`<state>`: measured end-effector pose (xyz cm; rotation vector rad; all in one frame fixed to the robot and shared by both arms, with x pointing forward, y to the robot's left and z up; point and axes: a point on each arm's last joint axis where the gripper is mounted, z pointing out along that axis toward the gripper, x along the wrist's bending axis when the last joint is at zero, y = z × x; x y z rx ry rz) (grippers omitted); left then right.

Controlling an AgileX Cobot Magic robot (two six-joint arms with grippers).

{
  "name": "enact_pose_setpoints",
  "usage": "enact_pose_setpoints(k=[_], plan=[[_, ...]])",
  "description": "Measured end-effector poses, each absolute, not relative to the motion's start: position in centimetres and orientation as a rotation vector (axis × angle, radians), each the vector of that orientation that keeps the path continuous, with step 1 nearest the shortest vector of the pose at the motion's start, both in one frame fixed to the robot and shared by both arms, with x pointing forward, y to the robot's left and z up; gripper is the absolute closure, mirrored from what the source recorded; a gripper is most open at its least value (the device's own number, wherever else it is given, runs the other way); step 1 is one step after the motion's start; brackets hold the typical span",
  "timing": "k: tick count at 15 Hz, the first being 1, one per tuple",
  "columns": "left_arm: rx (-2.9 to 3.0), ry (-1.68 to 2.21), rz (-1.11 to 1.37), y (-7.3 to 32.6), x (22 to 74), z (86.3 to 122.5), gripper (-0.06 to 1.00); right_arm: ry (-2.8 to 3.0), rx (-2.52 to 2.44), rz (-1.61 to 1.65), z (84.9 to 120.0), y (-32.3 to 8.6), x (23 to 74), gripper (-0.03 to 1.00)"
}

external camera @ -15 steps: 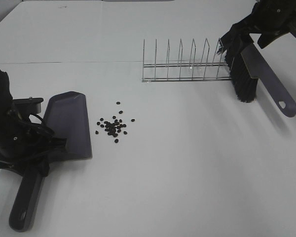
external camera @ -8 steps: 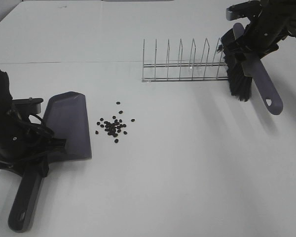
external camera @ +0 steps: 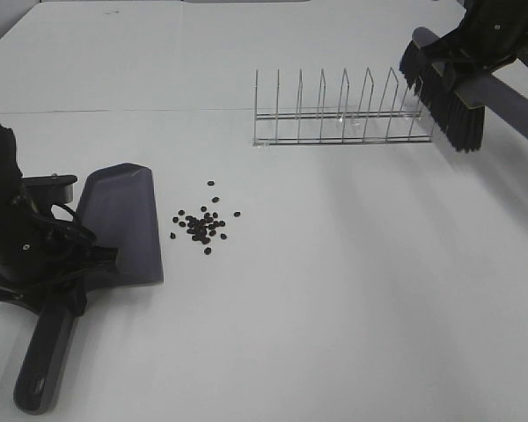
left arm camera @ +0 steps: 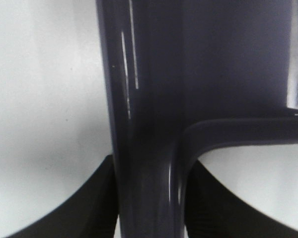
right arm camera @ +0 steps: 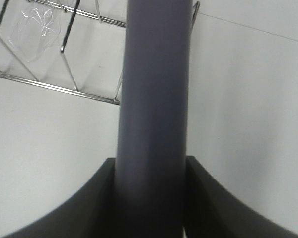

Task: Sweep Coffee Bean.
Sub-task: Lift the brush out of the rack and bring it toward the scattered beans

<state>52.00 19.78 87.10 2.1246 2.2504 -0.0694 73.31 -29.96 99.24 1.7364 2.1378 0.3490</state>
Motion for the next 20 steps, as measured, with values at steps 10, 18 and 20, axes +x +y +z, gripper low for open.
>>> enact_pose_setpoints(k=[10,18,20], plan=[[2.286,2.202,-0.011,20.5,51.9,87.2,0.61,2.15,1.813,0.407,107.9,-26.2,62.6,0.6],[2.458,2.147,0.151,19.1,54.6,89.1,0.61,2.195,1.6,-0.061,100.3,-18.5,59.6,0.6],[2.484,2.198,0.154,19.2,54.6,88.1,0.61,2.231,1.563,-0.118,98.4,-16.6,60.6,0.6]])
